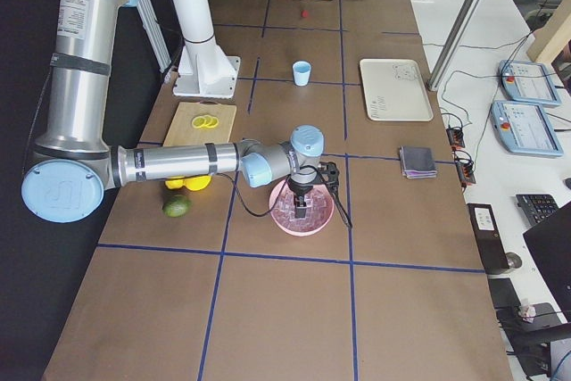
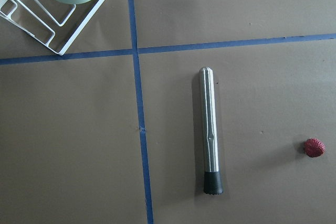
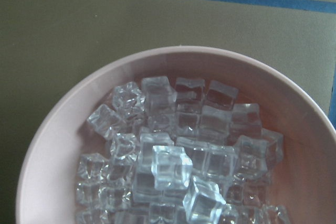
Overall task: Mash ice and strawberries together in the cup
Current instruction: 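Grasp more ice cubes in the bowl with the right gripper, then carry the ice to the light-blue cup and drop it in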
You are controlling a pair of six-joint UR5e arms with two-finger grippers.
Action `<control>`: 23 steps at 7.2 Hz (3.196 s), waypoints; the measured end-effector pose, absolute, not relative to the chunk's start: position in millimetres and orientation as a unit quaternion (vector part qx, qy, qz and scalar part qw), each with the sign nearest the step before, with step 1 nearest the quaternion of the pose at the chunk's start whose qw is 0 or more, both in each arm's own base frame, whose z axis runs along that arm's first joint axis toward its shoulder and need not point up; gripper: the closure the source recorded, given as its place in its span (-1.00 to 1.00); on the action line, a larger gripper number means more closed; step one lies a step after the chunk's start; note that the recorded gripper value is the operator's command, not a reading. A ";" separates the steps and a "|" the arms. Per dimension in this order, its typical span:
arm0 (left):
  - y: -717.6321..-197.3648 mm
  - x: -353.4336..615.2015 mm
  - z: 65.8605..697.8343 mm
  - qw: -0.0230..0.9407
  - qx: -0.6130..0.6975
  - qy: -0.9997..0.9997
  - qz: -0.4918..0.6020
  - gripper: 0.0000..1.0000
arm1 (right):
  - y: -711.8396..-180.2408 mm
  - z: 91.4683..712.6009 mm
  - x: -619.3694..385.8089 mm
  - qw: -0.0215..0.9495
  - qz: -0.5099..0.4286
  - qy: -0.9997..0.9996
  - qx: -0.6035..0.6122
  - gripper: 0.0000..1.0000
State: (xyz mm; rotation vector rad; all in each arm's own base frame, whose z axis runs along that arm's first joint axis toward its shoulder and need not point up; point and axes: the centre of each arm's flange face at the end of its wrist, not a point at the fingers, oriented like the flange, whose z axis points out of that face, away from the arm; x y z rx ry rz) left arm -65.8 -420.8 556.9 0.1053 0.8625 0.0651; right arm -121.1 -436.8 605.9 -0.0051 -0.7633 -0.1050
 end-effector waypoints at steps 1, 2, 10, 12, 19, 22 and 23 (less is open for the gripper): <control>-420.6 -66.1 554.9 0.907 0.053 0.418 0.032 -1.00 | -443.3 611.0 -124.1 0.927 -0.050 -0.371 -0.006 -0.97; -420.4 -66.1 553.5 0.906 0.054 0.418 0.033 -1.00 | -445.9 613.7 -125.4 0.927 -0.049 -0.371 -0.008 -0.94; -419.6 -66.5 551.4 0.906 0.056 0.417 0.034 -1.00 | -447.0 620.6 -127.9 0.928 -0.048 -0.369 -0.015 0.72; -419.4 -66.5 550.1 0.906 0.057 0.417 0.034 -1.00 | -446.8 617.9 -128.3 0.927 -0.049 -0.373 -0.014 1.00; -416.6 -66.3 542.5 0.906 0.063 0.418 0.036 -1.00 | -419.5 524.8 -134.8 0.900 -0.037 -0.434 0.002 1.00; -416.3 -66.3 543.8 0.906 0.062 0.418 0.036 -1.00 | -426.3 394.2 -228.6 0.871 0.042 -0.488 -0.033 1.00; -416.3 -66.2 544.0 0.906 0.062 0.418 0.036 -1.00 | -422.6 343.1 -282.7 0.861 0.068 -0.501 -0.045 1.00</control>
